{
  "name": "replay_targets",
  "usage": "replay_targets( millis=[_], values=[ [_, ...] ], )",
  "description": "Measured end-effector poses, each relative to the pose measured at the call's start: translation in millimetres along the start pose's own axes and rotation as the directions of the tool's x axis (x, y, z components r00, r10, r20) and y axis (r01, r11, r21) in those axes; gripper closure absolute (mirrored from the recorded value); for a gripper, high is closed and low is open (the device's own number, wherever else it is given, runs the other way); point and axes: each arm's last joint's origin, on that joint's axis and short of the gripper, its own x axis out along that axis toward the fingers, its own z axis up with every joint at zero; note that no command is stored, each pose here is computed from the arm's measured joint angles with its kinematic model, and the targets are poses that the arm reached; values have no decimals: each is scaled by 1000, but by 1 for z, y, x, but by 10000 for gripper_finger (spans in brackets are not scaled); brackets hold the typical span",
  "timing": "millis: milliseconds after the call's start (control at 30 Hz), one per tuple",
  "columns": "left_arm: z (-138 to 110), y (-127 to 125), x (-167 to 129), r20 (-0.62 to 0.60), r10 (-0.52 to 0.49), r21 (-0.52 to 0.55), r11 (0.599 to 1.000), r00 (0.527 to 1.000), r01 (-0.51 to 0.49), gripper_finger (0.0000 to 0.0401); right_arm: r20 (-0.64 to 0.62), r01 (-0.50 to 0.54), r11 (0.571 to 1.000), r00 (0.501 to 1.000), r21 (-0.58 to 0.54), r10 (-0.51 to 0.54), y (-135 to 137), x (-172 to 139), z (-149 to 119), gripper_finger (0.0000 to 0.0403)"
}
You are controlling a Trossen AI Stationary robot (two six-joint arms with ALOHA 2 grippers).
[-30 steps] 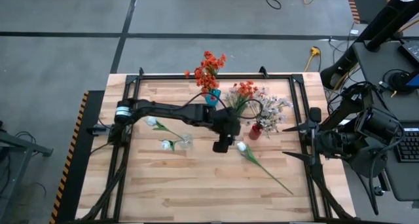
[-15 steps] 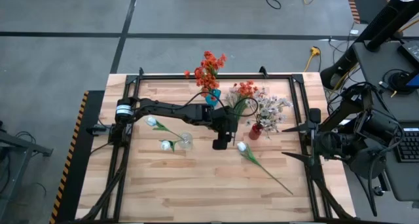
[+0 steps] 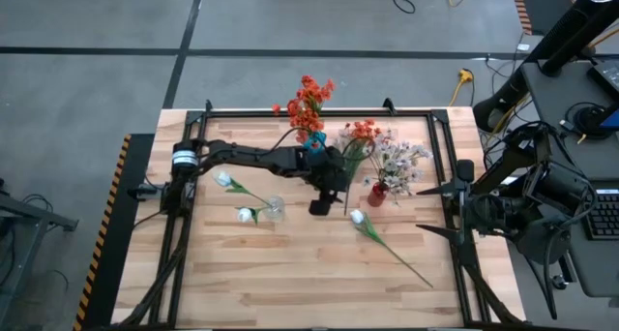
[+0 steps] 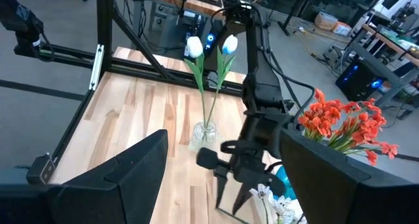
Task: Sort flowers into vase by color
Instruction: Put the orange flowers into the blue vase
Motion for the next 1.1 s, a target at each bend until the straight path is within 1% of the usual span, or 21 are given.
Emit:
replay_targets(
  millis=[67, 233, 567, 633, 800, 900, 1000, 1100],
  values=[
    [-6, 2, 2, 1, -14, 15, 1000, 1000, 14, 258, 0, 0, 1000, 1000, 7, 0, 0, 0, 0, 120],
    [-20, 5, 8, 46, -103, 9, 995, 994, 103, 270, 0, 0, 1000, 1000, 8, 0, 0, 0, 0, 119],
    [-36, 3, 15, 50, -94, -5, 996, 994, 95, 272, 0, 0, 1000, 1000, 9, 0, 0, 0, 0, 119],
    [-37, 3, 16, 40, -69, -8, 998, 997, 69, 272, 0, 0, 1000, 1000, 8, 0, 0, 0, 0, 120],
    [-39, 5, 17, -6, 44, -63, 997, 999, -44, 272, 0, 1, 1000, 1000, 9, -1, 0, 0, 0, 119],
    [-39, 5, 17, -20, 68, -104, 992, 997, -70, 272, 0, 1, 1000, 1000, 9, -1, 0, 0, 0, 120],
    [-41, 2, 18, -60, 94, -150, 983, 994, -102, 272, 0, 1, 1000, 1000, 9, -1, 0, 0, 0, 120],
    [-41, 0, 19, -93, 168, -182, 966, 981, -182, 272, 0, 1, 1000, 1000, 9, -1, 0, 0, 0, 119]
  ],
)
